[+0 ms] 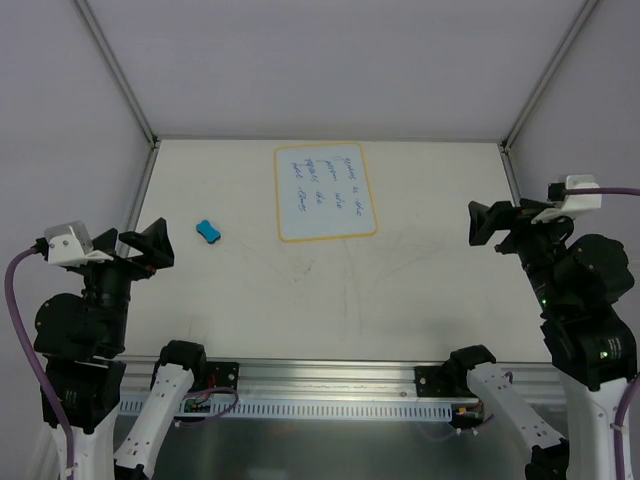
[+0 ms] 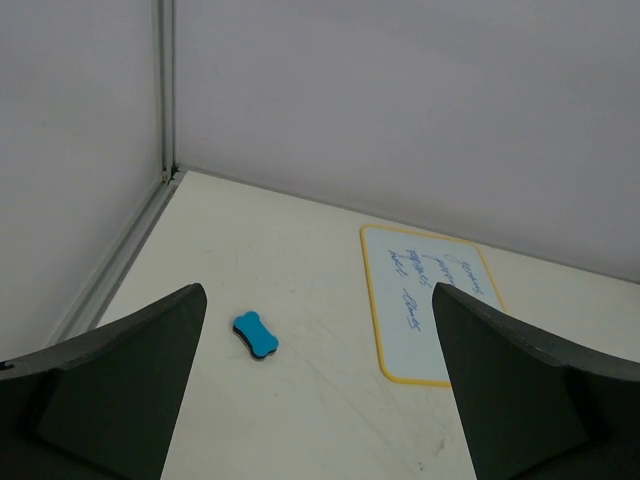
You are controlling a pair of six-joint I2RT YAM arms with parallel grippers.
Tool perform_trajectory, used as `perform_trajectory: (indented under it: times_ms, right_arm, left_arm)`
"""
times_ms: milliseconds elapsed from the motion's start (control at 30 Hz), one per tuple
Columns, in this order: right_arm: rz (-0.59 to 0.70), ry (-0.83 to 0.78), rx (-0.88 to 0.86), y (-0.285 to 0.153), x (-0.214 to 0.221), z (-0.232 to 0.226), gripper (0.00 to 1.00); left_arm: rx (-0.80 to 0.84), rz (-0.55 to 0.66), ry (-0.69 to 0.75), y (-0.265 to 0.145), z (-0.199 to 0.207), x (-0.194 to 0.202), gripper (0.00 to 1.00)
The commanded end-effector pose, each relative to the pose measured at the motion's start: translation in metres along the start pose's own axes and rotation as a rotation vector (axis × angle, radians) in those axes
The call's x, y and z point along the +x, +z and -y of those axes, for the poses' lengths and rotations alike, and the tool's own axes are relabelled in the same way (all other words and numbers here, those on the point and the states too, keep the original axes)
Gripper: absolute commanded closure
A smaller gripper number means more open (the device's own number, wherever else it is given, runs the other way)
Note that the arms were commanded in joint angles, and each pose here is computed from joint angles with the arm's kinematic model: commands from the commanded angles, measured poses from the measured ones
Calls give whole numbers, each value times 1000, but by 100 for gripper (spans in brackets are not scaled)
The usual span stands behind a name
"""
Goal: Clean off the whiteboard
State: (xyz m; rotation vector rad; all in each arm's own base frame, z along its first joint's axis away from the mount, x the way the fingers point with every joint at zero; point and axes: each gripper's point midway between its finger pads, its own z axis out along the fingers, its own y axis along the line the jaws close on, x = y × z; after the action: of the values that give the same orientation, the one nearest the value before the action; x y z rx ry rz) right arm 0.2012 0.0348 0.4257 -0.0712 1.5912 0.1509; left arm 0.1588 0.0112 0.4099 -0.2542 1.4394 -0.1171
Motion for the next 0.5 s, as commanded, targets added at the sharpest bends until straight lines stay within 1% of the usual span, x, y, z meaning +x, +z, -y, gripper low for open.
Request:
perform_trajectory:
  times_ms: [0, 67, 100, 133, 200, 233, 267, 300, 333, 367, 400, 467]
  right_arm:
    - [-64, 4, -28, 18, 10, -8, 1]
    - [-124, 13, -94, 28, 25, -22, 1]
    - [-156, 10, -113, 35, 35, -26, 1]
    - [-212, 7, -168, 45, 49, -37, 1]
    - [-278, 12, -182, 57, 67, -41, 1]
    - [-344, 21, -190, 70, 86, -44, 1]
    - [-382, 35, -187, 77, 97, -46, 1]
    - [-406, 63, -186, 85, 106, -49, 1]
    - [-450, 79, -211, 91, 119, -55, 1]
    - [-528, 94, -210, 105, 142, -58, 1]
    - [-568, 112, -218, 112, 153, -63, 1]
    - [-644, 140, -221, 125, 176, -72, 1]
  left_arm:
    - [-6, -32, -6, 9, 0, 12, 1]
    - [17, -72, -24, 14, 6, 24, 1]
    - [21, -107, -28, 17, 7, 38, 1]
    - [31, -129, -54, 19, 10, 46, 1]
    - [37, -188, -65, 24, 11, 70, 1]
    - [57, -216, -72, 26, 15, 78, 1]
    - [60, -255, -70, 27, 15, 93, 1]
    - [68, -277, -77, 28, 17, 100, 1]
    - [73, -299, -94, 28, 19, 108, 1]
    - [86, -324, -109, 28, 21, 115, 1]
    - [81, -361, -117, 28, 21, 130, 1]
    - [86, -402, -149, 28, 23, 143, 1]
